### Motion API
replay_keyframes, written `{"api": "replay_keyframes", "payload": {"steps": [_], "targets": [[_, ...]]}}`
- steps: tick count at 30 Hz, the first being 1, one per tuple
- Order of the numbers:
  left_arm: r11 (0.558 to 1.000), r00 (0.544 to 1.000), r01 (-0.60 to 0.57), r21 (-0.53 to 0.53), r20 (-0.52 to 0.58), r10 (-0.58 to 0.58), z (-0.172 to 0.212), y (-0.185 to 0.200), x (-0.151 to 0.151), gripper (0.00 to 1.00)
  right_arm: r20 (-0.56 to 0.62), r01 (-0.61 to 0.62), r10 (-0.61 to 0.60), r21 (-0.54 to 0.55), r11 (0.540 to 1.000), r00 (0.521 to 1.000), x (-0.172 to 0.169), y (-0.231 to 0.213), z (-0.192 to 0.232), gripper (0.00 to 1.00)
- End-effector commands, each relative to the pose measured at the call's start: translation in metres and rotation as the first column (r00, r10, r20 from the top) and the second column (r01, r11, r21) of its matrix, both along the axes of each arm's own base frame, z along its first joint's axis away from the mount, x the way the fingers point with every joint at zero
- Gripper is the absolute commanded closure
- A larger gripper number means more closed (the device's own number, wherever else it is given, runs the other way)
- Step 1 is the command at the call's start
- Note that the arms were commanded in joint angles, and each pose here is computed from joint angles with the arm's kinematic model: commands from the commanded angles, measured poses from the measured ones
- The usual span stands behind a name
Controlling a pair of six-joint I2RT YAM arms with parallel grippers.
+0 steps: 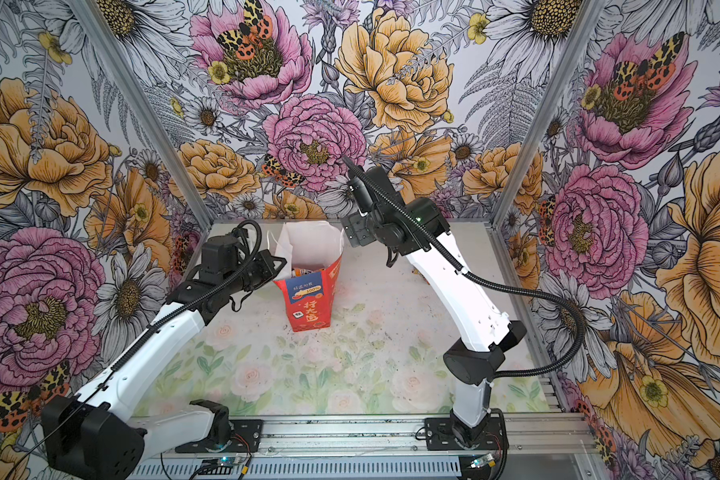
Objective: Place the snacks into the paper bag
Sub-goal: 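Move the right gripper up and back toward the last small orange packet, then lower the open right gripper over the small orange packet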
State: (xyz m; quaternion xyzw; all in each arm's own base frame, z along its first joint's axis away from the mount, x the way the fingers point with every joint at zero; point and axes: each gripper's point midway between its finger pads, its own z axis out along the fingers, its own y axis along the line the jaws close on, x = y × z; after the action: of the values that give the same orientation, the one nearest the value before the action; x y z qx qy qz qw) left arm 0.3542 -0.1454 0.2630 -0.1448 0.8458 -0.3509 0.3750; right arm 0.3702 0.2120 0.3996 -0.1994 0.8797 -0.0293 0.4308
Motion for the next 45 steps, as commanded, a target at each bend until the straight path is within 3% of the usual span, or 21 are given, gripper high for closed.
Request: {"api": "replay_keyframes", "payload": {"steps": [1,11,20,37,45], "targets": [[0.998,0.989,0.012,-0.054,0.146,-0.004,0.045,0.0,0.001,1.0,0.041,0.102,-0.103,0.045,0.994,0.994,0.002,-0.033,0.015,0.06],[0.999,0.991,0.007,-0.051,0.137,0.0,0.041,0.001,0.002,1.0,-0.061,0.338,-0.334,0.065,0.939,0.94,0.026,-0.114,-0.02,0.05],[0.999,0.991,0.005,-0.05,0.137,0.002,0.041,0.002,0.003,1.0,-0.243,0.518,-0.489,0.069,0.853,0.838,0.049,-0.157,-0.088,0.05],[0.999,0.991,0.002,-0.049,0.131,0.004,0.038,0.003,0.002,1.0,-0.47,0.659,-0.593,-0.032,0.752,0.654,0.085,-0.198,-0.212,0.05],[0.999,0.992,0.0,-0.047,0.126,0.006,0.034,0.003,0.004,1.0,-0.557,0.65,-0.51,0.07,0.757,0.655,0.112,-0.194,-0.258,0.08]]}}
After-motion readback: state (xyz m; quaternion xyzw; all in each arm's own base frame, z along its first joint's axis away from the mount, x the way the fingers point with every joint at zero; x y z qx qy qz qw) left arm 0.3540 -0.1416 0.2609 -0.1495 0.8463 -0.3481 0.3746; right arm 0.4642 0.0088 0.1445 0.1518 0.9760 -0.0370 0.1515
